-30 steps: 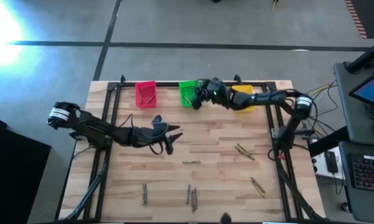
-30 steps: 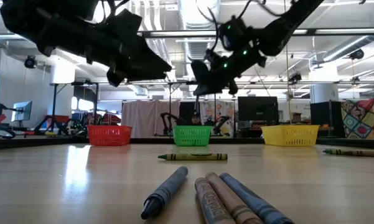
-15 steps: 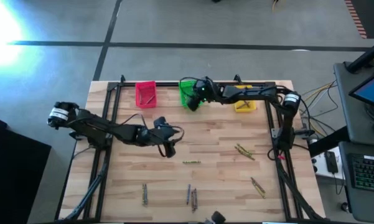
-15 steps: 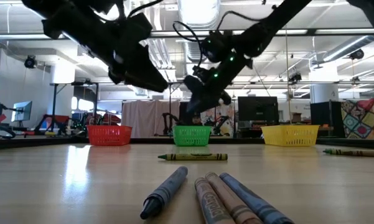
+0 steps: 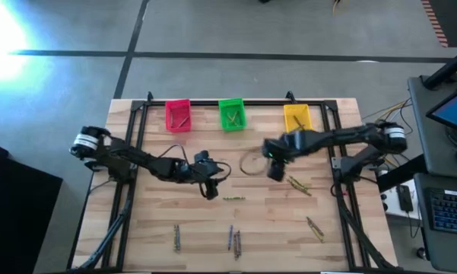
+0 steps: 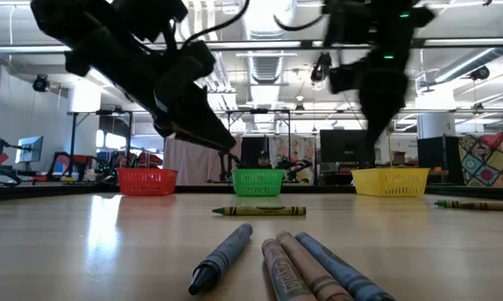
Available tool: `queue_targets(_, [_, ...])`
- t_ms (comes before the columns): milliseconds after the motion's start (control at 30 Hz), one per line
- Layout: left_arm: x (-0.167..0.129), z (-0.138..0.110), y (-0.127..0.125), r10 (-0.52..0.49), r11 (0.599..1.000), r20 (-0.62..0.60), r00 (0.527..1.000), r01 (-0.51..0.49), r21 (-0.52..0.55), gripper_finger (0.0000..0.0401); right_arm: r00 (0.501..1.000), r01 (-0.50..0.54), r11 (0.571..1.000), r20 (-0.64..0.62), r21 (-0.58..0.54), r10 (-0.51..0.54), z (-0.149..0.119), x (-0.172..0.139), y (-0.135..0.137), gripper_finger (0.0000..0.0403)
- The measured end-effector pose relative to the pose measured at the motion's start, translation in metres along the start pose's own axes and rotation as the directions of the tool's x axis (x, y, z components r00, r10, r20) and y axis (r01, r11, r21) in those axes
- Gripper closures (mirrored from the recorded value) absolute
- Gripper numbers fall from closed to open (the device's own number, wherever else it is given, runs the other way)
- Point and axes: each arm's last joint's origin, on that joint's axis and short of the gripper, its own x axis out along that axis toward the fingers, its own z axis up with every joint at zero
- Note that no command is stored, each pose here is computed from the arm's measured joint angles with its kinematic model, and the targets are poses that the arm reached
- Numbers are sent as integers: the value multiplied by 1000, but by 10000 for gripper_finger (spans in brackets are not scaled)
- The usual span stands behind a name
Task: Sort crayons
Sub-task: Put the green crayon into the yellow basket
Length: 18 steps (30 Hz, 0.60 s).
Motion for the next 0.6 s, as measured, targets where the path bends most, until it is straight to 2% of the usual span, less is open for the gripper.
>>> queue_targets(267, [43, -2, -18, -91, 994, -89, 992, 95, 53, 249, 999, -7, 991, -53, 136, 14, -74, 5, 13, 278])
queue_targets(400, [62, 5, -28, -126, 985, -149, 981, 141, 101, 249, 999, -6, 983, -47, 185, 15, -92, 16, 12, 286])
queue_targets(600, [82, 18, -40, -92, 977, -278, 956, 140, 159, 249, 997, 13, 981, -80, 192, 2, -105, 28, 7, 297])
